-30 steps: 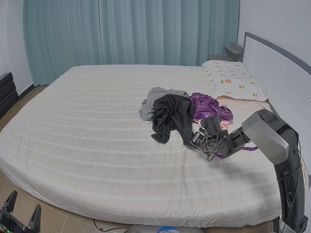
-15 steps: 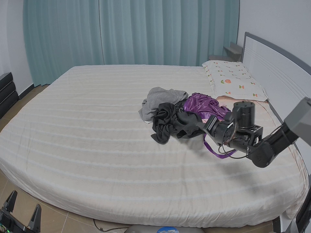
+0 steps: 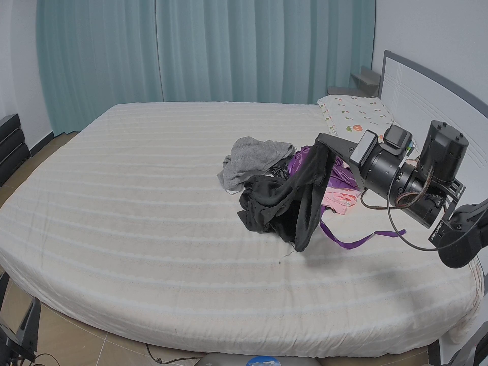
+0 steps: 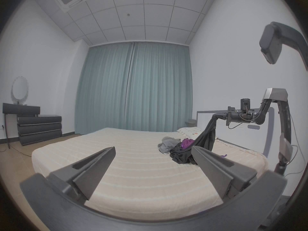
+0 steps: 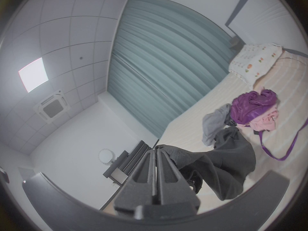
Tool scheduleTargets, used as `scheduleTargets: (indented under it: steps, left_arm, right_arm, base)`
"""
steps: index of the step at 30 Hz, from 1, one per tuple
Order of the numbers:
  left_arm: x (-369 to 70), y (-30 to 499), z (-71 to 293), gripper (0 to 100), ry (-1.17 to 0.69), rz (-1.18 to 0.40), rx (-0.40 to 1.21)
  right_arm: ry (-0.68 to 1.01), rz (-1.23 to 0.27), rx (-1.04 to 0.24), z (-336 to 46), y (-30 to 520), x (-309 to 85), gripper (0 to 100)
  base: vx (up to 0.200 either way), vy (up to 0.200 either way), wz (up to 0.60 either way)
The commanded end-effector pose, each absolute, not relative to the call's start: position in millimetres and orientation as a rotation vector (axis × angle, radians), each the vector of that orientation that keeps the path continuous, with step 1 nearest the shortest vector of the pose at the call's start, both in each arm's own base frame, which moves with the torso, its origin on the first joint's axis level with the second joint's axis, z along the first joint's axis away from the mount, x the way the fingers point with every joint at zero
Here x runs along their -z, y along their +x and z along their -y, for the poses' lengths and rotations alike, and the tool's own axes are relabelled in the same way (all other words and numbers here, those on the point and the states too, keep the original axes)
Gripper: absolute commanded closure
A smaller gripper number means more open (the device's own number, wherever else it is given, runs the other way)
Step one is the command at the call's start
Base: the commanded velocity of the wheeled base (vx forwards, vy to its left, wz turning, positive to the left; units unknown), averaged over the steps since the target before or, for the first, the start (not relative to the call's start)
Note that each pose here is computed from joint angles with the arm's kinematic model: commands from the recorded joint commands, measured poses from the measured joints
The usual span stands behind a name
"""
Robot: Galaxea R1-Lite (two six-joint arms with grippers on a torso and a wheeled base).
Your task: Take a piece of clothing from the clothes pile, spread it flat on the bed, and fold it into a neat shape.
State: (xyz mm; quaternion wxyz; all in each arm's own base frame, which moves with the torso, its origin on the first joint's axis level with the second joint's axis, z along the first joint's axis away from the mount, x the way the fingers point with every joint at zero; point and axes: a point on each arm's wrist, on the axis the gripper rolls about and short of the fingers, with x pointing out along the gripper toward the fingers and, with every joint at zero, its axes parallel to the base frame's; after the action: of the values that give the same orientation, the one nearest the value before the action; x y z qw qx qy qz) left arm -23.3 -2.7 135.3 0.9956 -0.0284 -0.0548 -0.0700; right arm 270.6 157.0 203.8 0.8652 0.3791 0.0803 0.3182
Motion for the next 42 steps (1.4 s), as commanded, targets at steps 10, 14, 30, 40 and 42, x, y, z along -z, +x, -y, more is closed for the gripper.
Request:
scheduleTargets:
  steps: [10,14,30,40,42]
  left_arm:
    - [-150.4,148.6,37.8,0,-0.101,-0.436,0.452]
    - [-127.7,181.6,57.7,0,-0.080,-0.499,0.491]
    - [-27.8,265.7,158.2,0,-0.100,-0.594,0.497]
    - [22.7,306.8,199.5,0,-0.094,-0.608,0.530]
    - [30.5,314.3,209.1,0,-0.093,-0.600,0.542]
  right_arm:
    - [0.714,0.008,-0.864,-182.1,232.4,-237.4,100]
    - [0.716,0.015,-0.860,-180.0,232.0,-238.8,100]
    - [0.716,0.018,-0.859,-179.0,231.4,-239.7,100]
    - [0.715,0.012,-0.859,-178.8,230.4,-238.1,100]
    - [0.717,0.010,-0.862,-179.9,229.6,-238.1,100]
  base:
    - [0.000,0.000,0.00]
    - [0.000,0.000,0.00]
    - [0.000,0.000,0.00]
    - [0.000,0.000,0.00]
    - [0.000,0.000,0.00]
